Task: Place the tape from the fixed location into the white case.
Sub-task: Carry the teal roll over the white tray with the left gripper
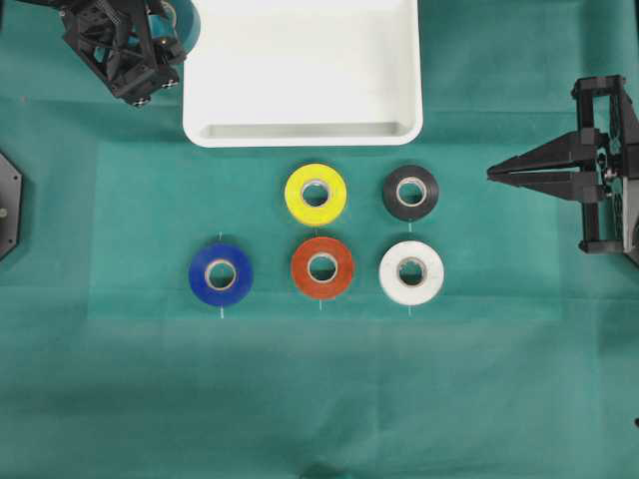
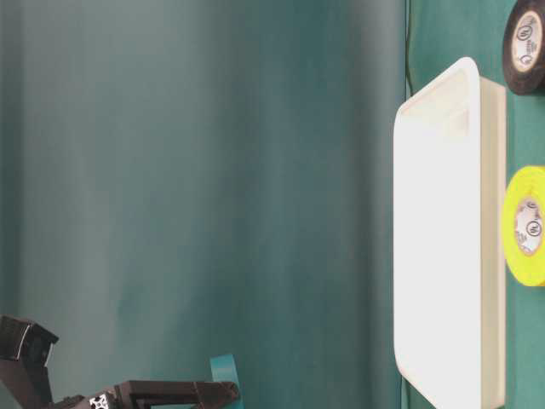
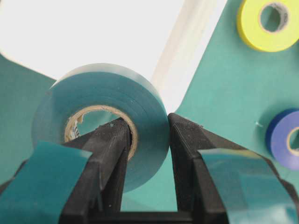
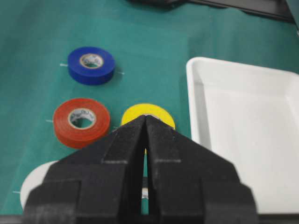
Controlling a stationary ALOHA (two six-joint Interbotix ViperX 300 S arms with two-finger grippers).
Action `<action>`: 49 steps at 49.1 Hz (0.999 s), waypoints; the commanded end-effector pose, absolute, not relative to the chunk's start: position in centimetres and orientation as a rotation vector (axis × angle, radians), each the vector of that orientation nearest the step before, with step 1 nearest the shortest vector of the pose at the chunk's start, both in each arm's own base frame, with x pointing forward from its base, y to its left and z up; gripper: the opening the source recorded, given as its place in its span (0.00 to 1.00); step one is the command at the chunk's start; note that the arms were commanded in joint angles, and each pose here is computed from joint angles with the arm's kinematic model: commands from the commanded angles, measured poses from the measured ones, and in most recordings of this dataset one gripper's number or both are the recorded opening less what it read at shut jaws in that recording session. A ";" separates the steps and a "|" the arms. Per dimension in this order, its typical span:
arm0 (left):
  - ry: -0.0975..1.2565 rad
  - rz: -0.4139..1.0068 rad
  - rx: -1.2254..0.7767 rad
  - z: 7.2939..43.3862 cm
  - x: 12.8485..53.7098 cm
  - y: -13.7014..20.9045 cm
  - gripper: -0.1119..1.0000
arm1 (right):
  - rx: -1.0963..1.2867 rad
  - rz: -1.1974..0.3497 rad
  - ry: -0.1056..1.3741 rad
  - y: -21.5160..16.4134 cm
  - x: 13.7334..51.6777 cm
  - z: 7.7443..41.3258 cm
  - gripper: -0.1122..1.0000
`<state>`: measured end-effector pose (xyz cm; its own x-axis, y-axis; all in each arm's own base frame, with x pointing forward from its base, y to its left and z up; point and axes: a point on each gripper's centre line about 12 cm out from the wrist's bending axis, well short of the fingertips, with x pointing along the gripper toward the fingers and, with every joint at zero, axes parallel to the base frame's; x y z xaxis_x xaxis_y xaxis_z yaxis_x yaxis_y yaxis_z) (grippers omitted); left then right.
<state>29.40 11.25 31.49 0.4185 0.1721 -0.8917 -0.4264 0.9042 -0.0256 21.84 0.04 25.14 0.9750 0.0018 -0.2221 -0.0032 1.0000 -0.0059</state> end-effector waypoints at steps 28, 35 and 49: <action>0.990 0.316 -0.160 33.1 35.4 12.4 0.30 | -0.009 0.003 0.192 0.0 22.2 26.3 0.10; 0.985 0.294 -0.131 33.3 37.3 12.6 0.30 | -0.009 0.003 0.195 0.0 22.2 26.2 0.10; 0.959 0.288 -0.118 34.0 39.8 13.2 0.30 | -0.009 0.001 0.192 0.0 22.2 26.3 0.10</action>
